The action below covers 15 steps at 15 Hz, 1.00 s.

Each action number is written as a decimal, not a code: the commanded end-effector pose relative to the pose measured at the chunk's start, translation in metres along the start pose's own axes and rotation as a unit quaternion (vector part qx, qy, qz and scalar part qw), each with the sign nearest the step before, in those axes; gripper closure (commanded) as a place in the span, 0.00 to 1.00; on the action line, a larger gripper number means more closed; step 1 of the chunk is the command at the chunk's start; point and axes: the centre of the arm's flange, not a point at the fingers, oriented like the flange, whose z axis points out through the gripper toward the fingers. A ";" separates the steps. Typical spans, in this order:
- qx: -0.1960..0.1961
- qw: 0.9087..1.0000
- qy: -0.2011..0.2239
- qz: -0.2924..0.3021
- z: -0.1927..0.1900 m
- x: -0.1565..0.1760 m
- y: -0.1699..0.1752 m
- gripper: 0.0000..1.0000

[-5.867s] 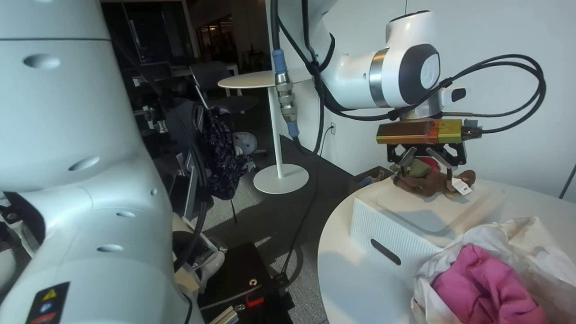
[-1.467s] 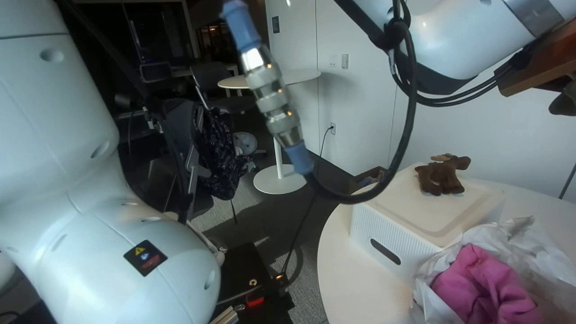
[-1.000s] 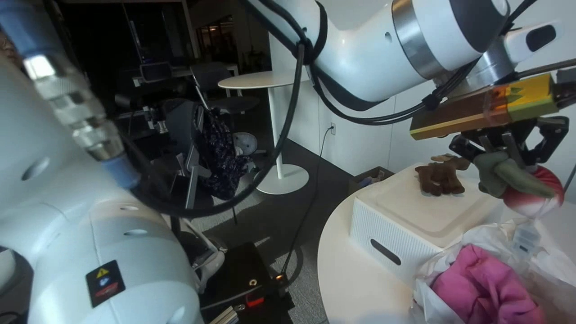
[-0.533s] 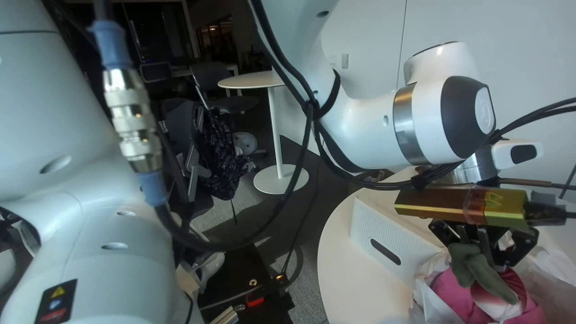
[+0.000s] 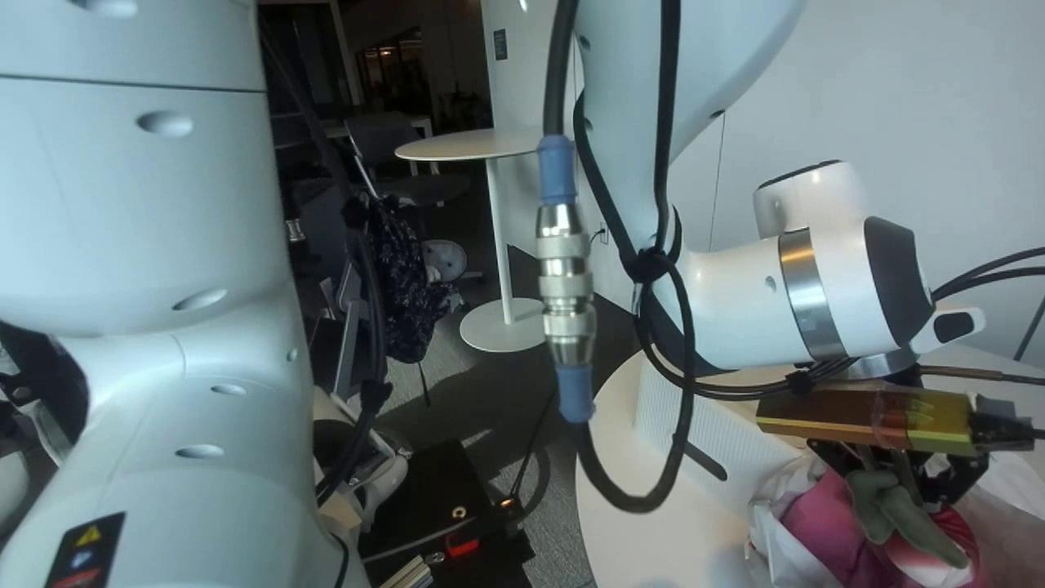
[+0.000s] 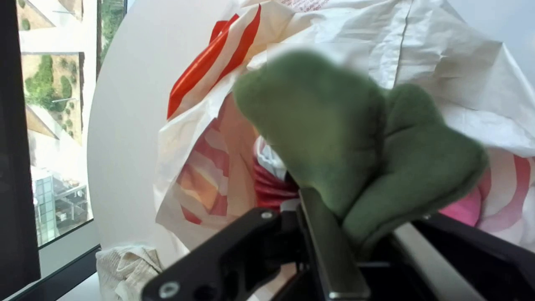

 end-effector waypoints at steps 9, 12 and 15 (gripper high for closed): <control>-0.042 0.999 0.015 -0.005 0.080 0.043 -0.002 0.87; -0.049 0.999 0.013 -0.010 0.101 0.039 -0.005 0.88; -0.044 0.999 0.006 -0.019 0.118 0.032 -0.010 0.88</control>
